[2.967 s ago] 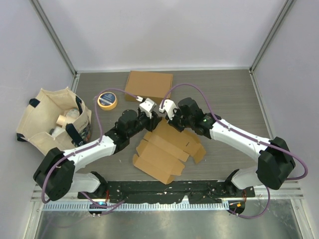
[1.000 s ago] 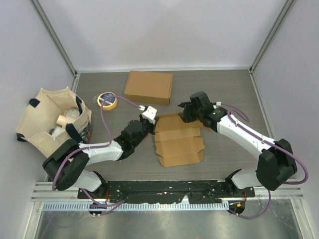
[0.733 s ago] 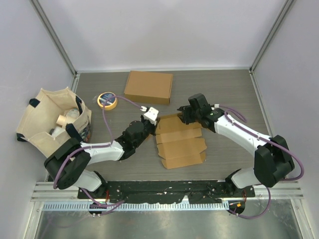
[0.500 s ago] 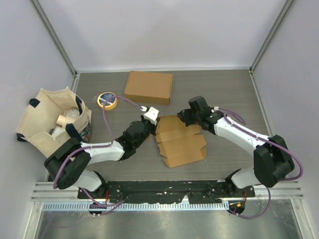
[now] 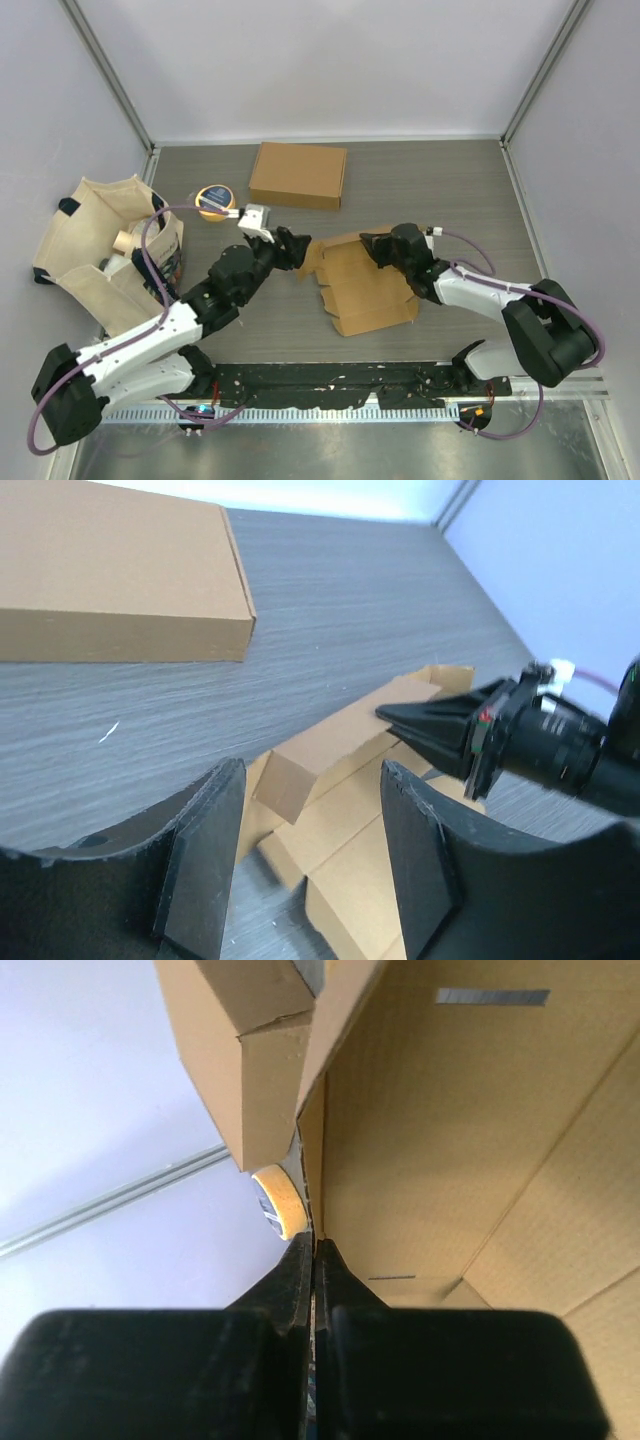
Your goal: Fold the paper box
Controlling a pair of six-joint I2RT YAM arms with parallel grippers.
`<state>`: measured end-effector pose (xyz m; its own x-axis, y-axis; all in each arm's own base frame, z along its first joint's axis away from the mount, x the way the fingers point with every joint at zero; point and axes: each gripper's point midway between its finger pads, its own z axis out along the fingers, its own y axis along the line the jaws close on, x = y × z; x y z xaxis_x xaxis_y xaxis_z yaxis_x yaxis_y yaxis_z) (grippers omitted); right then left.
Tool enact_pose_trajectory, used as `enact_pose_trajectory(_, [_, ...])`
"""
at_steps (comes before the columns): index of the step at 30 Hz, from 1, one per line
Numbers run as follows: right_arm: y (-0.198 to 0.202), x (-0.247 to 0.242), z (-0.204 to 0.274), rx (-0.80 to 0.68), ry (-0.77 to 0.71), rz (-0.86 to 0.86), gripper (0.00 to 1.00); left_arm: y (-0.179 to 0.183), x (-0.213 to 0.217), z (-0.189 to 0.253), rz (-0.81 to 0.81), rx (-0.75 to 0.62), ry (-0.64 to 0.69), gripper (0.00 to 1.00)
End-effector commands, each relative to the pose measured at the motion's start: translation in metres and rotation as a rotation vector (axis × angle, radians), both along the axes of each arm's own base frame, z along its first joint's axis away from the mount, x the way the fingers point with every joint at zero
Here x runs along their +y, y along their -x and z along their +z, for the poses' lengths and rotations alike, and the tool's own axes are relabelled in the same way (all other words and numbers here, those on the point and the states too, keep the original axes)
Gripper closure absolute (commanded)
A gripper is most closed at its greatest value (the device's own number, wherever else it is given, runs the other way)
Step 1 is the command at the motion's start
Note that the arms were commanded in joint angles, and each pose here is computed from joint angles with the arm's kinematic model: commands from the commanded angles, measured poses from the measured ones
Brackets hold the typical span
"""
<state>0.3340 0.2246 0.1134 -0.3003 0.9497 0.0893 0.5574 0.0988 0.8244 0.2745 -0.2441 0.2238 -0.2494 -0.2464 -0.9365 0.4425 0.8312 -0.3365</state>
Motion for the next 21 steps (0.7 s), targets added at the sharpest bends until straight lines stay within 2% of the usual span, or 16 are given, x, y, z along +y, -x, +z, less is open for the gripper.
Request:
enact_pose_trajectory(1, [-0.016, -0.010, 0.057, -0.386, -0.050, -0.040, 0.99, 0.006, 0.042, -0.032, 0.164, 0.153, 0.035, 0.41])
enact_pose_trajectory(2, [-0.012, -0.011, 0.048, -0.380, -0.032, -0.027, 0.99, 0.006, 0.052, -0.038, 0.190, 0.165, 0.044, 0.41])
enact_pose_trajectory(5, [-0.005, -0.010, 0.058, -0.494, -0.083, 0.000, 0.99, 0.005, 0.067, -0.051, 0.228, 0.177, 0.044, 0.41])
enact_pose_trajectory(11, [0.000, 0.010, 0.098, -0.675, -0.133, 0.114, 0.99, -0.002, 0.077, -0.070, 0.259, 0.179, 0.018, 0.40])
enact_pose_trajectory(15, [0.001, 0.008, 0.092, -0.677, -0.121, 0.117, 0.99, -0.009, 0.084, -0.090, 0.290, 0.207, -0.040, 0.38])
enact_pose_trajectory(21, [0.000, 0.004, 0.056, -0.596, -0.095, 0.110, 0.99, -0.023, 0.079, -0.100, 0.301, 0.254, -0.139, 0.43])
